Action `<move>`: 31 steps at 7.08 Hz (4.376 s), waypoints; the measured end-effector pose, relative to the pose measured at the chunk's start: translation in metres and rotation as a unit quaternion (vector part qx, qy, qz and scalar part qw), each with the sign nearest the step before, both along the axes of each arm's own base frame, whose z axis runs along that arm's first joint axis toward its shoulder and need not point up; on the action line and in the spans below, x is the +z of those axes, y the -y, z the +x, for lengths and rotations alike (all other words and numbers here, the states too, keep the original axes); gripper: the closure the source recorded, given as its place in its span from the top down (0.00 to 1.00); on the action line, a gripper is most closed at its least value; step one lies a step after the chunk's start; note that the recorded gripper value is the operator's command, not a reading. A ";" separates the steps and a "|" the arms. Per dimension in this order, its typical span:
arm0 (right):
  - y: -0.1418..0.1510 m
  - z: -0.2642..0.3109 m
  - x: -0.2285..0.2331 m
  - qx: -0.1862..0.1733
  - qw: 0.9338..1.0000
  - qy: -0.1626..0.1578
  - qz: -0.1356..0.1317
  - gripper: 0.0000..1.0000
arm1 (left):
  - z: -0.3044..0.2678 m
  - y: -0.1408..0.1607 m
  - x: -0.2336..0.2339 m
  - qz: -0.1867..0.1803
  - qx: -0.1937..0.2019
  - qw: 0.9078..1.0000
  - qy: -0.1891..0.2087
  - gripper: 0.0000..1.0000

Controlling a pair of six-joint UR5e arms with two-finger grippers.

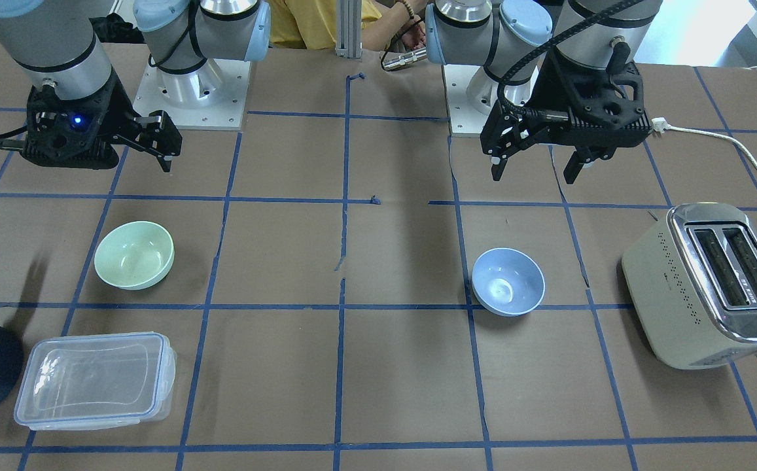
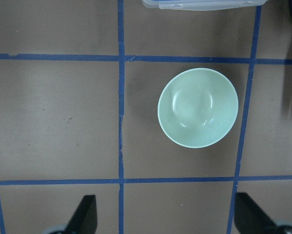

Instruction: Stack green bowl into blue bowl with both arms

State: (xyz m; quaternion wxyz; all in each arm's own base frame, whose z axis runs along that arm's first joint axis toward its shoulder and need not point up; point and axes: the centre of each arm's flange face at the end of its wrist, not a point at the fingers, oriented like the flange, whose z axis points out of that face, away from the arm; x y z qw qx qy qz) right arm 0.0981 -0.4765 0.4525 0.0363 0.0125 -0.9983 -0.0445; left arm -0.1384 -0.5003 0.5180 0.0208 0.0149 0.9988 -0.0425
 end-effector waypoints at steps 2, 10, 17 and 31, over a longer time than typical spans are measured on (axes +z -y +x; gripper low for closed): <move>0.000 0.001 0.001 -0.003 1.000 0.002 -0.001 1.00 | 0.003 0.001 -0.008 0.008 0.001 1.000 0.000 1.00; 0.001 0.001 0.000 -0.005 1.000 0.004 -0.001 1.00 | 0.120 0.019 -0.232 0.071 0.047 0.996 -0.019 0.87; 0.005 0.000 -0.020 -0.005 1.000 0.003 0.020 1.00 | 0.110 0.031 -0.305 0.154 0.047 0.982 -0.100 0.00; 0.031 -0.021 -0.196 -0.018 0.999 -0.001 0.030 1.00 | -0.128 0.061 -0.334 0.184 0.196 0.942 -0.201 0.65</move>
